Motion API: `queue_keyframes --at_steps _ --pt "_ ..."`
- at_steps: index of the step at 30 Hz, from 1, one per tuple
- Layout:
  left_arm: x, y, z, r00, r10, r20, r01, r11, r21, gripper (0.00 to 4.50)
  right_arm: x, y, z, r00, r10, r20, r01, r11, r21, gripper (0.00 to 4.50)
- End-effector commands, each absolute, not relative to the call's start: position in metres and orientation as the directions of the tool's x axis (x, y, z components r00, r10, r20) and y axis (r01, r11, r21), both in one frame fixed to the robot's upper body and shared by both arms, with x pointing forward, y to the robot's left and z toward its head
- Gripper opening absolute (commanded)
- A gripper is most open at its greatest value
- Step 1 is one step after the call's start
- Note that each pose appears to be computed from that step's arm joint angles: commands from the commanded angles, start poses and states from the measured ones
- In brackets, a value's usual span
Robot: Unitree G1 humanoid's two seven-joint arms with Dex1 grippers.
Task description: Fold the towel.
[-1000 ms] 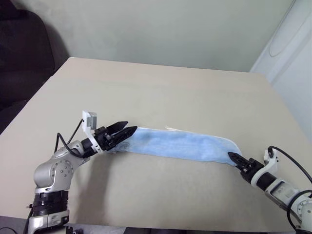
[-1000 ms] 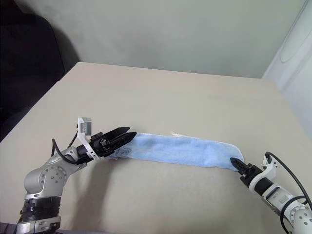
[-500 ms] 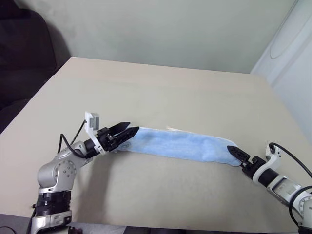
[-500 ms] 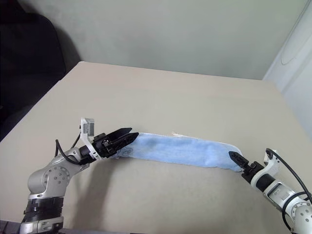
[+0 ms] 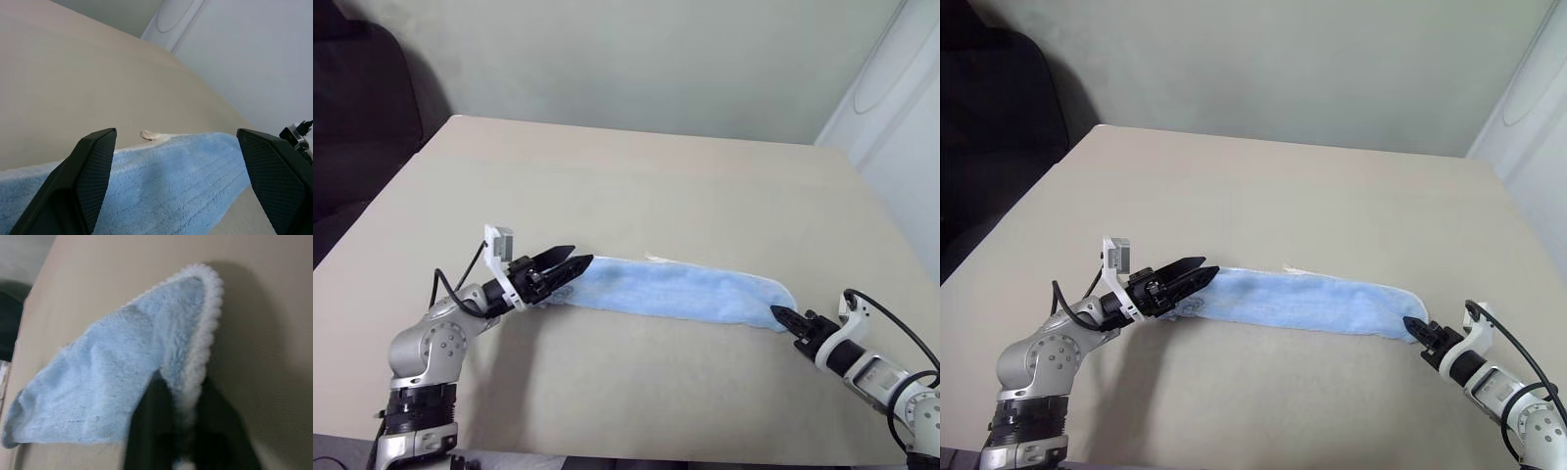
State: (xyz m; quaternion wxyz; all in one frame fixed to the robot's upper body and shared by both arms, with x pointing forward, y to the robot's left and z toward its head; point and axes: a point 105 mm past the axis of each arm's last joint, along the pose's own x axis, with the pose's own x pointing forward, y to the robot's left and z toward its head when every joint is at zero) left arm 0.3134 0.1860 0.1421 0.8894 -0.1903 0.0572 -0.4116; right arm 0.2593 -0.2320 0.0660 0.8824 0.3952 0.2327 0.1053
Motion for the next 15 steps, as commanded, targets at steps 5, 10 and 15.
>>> queue_keyframes --at_steps 5,10,15 --pt "0.312 0.184 0.153 0.648 -0.757 0.086 0.732 0.588 -0.343 4.27 0.258 -0.247 0.091 0.883 0.338 -0.326 -0.079 0.791 0.607 0.02" --pt "0.313 0.182 0.153 0.644 -0.76 0.087 0.735 0.583 -0.344 4.27 0.258 -0.262 0.112 0.88 0.293 -0.373 -0.144 0.915 0.377 0.02" --pt "0.316 0.181 0.152 0.641 -0.763 0.086 0.738 0.581 -0.343 4.27 0.249 -0.283 0.126 0.86 0.254 -0.443 -0.197 0.965 0.171 0.02"
